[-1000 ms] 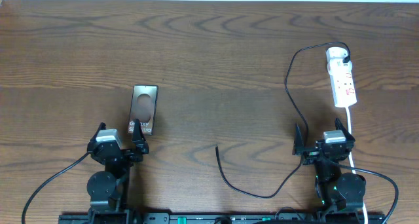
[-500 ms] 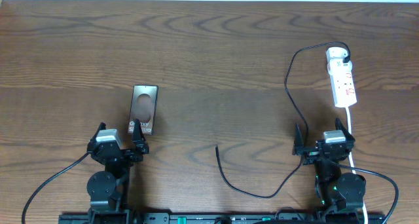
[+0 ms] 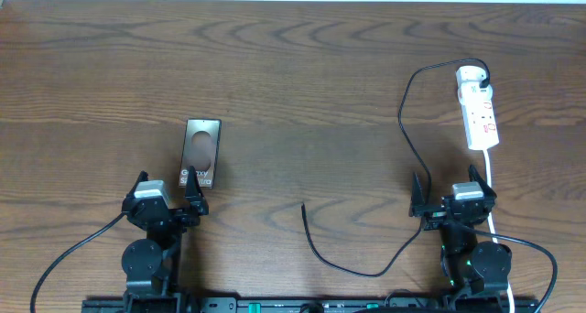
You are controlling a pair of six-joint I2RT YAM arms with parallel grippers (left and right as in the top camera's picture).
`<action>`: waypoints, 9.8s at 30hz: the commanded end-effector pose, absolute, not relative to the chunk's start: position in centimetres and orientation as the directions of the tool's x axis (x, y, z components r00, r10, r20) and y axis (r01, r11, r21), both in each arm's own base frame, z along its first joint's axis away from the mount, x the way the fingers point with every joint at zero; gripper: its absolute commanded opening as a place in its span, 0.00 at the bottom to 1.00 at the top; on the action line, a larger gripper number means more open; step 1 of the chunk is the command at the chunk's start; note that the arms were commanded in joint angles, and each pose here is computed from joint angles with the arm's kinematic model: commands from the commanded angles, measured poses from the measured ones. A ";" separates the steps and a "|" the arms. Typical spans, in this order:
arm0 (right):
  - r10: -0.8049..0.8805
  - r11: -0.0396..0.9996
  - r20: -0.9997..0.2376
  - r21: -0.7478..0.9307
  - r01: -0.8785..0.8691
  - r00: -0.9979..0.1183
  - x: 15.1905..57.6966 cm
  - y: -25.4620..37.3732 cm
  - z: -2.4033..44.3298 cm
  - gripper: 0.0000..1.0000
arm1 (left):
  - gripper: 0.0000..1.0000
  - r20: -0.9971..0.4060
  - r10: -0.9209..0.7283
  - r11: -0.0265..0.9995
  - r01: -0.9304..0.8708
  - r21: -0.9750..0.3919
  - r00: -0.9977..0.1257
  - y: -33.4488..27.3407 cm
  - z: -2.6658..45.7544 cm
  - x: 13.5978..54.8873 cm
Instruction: Plug charger to phone and switch on socket
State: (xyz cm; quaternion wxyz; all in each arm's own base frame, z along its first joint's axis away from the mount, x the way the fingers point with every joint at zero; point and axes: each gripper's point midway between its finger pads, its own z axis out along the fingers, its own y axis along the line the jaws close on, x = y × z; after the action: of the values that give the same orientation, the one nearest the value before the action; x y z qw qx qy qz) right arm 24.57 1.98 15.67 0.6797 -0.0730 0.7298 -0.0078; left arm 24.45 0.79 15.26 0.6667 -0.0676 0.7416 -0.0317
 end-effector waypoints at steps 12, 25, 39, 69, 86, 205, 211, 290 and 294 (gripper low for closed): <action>-0.107 0.991 -0.992 -0.101 -0.083 -0.071 24.6 1.7 15.6 0.99 | 0.88 -0.978 -0.145 0.986 -0.101 -0.130 -0.152 1.5 13.4 24.3; -0.106 0.991 -0.992 -0.101 -0.083 -0.070 24.6 1.7 15.6 0.99 | 0.88 -0.978 -0.146 0.986 -0.100 -0.132 -0.146 1.4 13.6 24.4; -0.107 0.991 -0.992 -0.101 -0.083 -0.070 24.6 1.7 15.6 0.99 | 0.88 -0.934 -0.147 0.988 -0.094 -0.123 -0.325 1.0 22.5 27.2; -0.106 0.991 -0.992 -0.101 -0.083 -0.070 24.6 1.7 15.6 0.99 | 0.99 -0.163 -0.077 0.997 -0.074 -0.027 -0.984 0.2 13.3 37.5; -0.106 0.991 -0.992 -0.101 -0.083 -0.070 24.6 1.7 15.6 0.99 | 1.00 -0.079 -0.055 0.997 -0.051 -0.054 -0.995 -0.5 6.9 34.9; -0.107 0.991 -0.992 -0.101 -0.083 -0.070 24.6 1.7 15.6 0.99 | 0.98 -0.026 0.109 0.994 0.109 -0.010 -0.994 -0.6 -1.5 32.8; -0.106 0.991 -0.992 -0.101 -0.083 -0.070 24.6 1.7 15.6 0.99 | 0.98 -0.027 0.130 0.991 0.130 -0.010 -0.991 -0.6 -1.5 32.9; -0.106 0.991 -0.992 -0.101 -0.083 -0.070 24.6 1.7 15.6 0.99 | 0.72 -0.058 0.135 0.990 0.138 -0.043 -0.989 -1.3 -1.5 33.5; -0.106 0.991 -0.992 -0.101 -0.083 -0.070 24.6 1.7 15.6 0.99 | 0.68 -0.057 0.135 0.990 0.137 -0.044 -0.989 -1.3 -1.5 33.5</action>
State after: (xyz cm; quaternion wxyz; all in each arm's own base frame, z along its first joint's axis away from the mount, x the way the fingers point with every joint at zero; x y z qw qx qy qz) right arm 24.58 1.95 15.66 0.6795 -0.0725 0.7300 -0.0083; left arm 34.97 -0.83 -0.31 0.0538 0.0728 0.9959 -0.0076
